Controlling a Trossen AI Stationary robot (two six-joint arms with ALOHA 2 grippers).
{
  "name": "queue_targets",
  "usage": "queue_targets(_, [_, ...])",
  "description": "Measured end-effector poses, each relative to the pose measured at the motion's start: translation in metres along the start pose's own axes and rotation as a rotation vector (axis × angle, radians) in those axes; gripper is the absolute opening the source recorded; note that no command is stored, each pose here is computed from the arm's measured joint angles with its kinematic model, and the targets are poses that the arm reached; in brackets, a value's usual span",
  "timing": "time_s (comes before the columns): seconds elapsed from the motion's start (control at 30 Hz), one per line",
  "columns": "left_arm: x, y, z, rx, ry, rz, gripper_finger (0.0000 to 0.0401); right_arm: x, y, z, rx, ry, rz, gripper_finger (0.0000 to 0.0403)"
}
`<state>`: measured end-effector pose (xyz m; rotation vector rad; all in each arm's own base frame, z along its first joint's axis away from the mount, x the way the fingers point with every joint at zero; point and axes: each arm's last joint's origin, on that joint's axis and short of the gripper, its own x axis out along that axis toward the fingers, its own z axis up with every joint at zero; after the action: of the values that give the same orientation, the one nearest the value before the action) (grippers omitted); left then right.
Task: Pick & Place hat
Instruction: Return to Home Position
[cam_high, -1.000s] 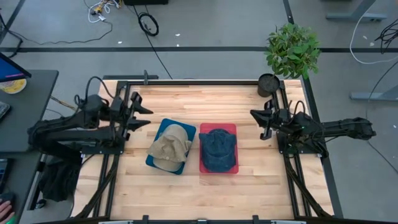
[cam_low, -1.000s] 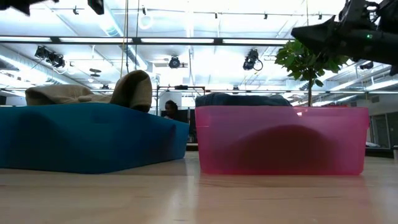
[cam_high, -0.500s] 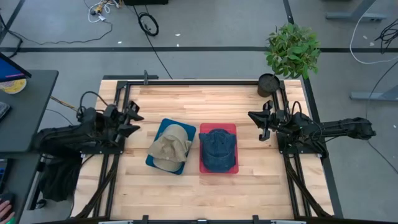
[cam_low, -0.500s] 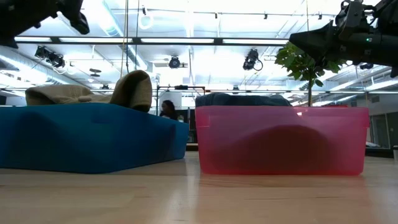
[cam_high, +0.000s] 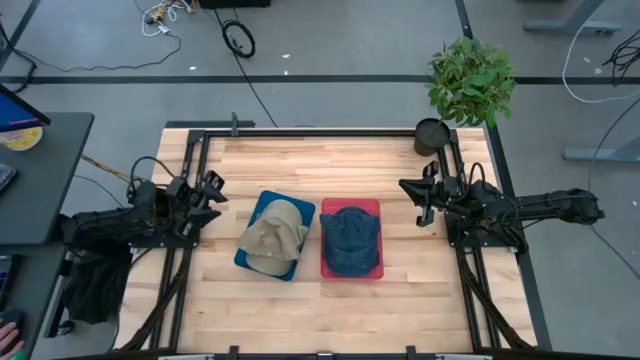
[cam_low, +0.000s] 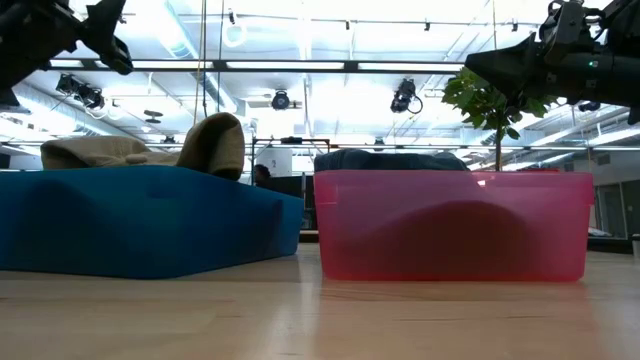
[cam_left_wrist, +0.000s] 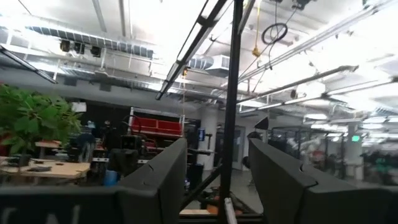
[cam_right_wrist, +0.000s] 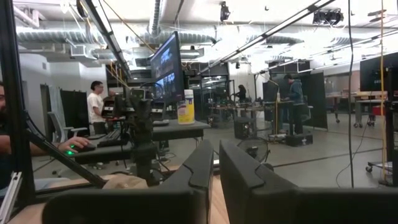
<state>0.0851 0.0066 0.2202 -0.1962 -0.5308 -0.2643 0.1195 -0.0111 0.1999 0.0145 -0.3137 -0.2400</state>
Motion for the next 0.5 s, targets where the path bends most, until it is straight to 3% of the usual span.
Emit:
queue_targets(0.17, [0.000, 0.001, -0.002, 0.040, 0.016, 0.006, 0.0177, 0.000, 0.000, 0.000, 0.000, 0.000, 0.000, 0.0032])
queue_targets(0.5, [-0.003, 0.007, -0.022, 0.080, 0.230, 0.046, 0.0177, 0.000, 0.000, 0.000, 0.000, 0.000, 0.000, 0.0032])
